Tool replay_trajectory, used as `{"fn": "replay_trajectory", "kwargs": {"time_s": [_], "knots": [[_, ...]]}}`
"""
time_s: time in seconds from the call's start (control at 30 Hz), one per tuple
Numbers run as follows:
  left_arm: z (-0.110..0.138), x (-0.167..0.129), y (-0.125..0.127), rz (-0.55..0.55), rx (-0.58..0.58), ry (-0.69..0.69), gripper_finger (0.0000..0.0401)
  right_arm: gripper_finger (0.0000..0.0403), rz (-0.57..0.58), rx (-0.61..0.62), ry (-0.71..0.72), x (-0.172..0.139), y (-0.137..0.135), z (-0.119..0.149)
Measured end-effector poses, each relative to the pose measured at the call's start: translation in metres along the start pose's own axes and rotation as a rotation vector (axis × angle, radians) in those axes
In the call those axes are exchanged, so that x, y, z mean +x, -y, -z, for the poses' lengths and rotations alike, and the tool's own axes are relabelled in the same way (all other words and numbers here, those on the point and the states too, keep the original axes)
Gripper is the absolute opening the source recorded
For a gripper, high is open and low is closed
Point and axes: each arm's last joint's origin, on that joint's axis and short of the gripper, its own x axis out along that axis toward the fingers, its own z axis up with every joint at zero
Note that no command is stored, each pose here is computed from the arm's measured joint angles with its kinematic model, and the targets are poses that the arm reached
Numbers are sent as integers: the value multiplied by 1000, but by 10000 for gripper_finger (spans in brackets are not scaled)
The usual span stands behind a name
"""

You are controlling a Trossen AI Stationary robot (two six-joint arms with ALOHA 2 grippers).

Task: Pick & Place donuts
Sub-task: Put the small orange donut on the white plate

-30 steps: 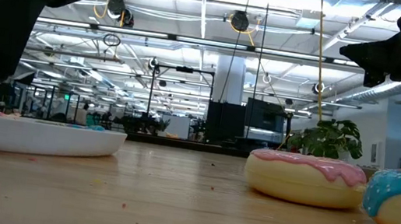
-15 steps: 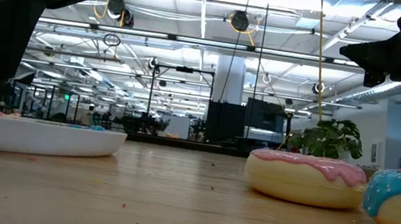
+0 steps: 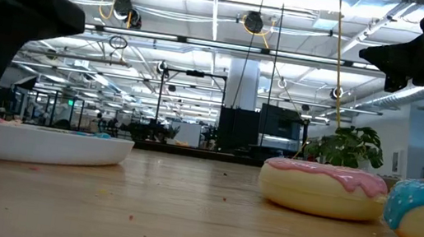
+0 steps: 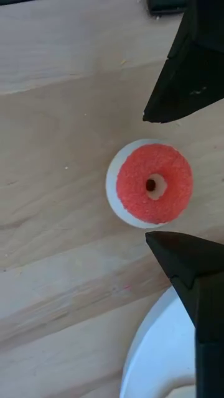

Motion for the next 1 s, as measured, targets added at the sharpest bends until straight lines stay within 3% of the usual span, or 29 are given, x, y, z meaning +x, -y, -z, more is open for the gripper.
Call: {"fn": "replay_trajectory", "kwargs": {"time_s": [0.43, 1.0], "knots": [[7, 18, -4, 33, -9, 35, 299, 0, 0, 0, -1, 0, 0, 0], [8, 19, -6, 33, -12, 37, 298, 0, 0, -1, 0, 0, 0, 0]]}}
